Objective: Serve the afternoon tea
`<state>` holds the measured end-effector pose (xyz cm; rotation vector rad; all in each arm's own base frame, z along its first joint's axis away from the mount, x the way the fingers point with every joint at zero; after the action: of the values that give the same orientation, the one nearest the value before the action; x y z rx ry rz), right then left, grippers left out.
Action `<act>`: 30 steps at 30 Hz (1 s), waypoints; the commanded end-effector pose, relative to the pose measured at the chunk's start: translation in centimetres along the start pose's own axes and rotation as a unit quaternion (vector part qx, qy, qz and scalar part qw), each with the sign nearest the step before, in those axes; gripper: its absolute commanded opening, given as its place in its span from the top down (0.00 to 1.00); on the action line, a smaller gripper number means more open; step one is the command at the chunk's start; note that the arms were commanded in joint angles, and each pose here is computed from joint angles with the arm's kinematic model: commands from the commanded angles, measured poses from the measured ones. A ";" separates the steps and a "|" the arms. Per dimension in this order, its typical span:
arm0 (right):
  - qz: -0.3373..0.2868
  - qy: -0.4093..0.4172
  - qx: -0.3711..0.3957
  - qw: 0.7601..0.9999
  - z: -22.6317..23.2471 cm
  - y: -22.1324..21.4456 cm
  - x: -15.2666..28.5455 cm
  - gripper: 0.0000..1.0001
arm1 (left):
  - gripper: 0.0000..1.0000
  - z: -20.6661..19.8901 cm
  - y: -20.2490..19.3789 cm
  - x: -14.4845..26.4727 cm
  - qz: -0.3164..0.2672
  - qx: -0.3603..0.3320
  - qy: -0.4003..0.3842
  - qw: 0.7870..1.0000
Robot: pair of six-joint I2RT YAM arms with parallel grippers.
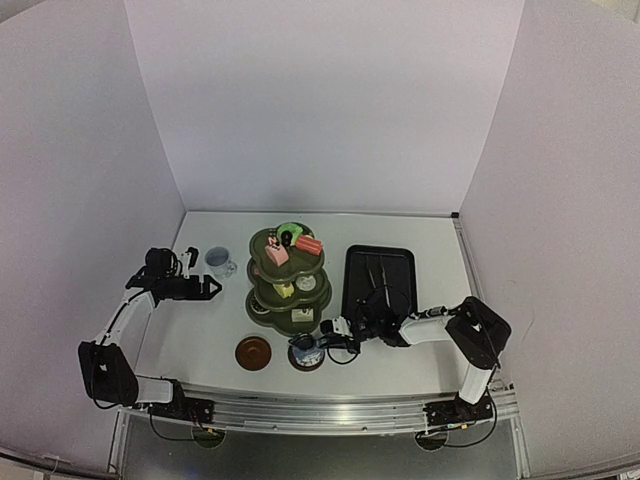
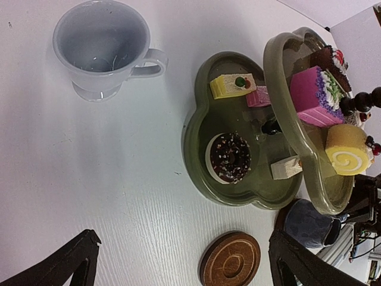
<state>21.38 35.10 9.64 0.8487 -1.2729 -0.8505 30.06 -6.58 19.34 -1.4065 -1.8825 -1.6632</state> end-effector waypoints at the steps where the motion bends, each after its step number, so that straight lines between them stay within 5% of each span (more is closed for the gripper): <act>1: -0.043 -0.030 0.057 0.997 -1.1 2.1 0.2 1.00 | 0.00 -0.2 2.0 0.7 -0.032 -0.011 -0.006 0.999; 12: -0.077 -0.023 0.056 0.995 -0.8 3.6 0.4 1.00 | 0.00 0.2 2.1 0.7 -0.032 -0.010 -0.003 0.999; 30: -0.043 0.002 0.015 0.999 0.2 0.1 -1.1 1.00 | 0.00 0.5 2.2 0.8 -0.036 -0.008 0.001 0.999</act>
<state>21.82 35.49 9.22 0.8739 -1.2854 -0.9053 30.35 -6.16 19.23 -1.3989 -1.8997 -1.6490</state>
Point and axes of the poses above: each gripper's point midway between its finger pads, its own x axis back along the fingers, its own z axis along the line the jaws close on, y = z × x, the point moved 5 cm from there along x, back along the fingers, and after that the axes turned 11 degrees about -x, right-handed, at the moved point
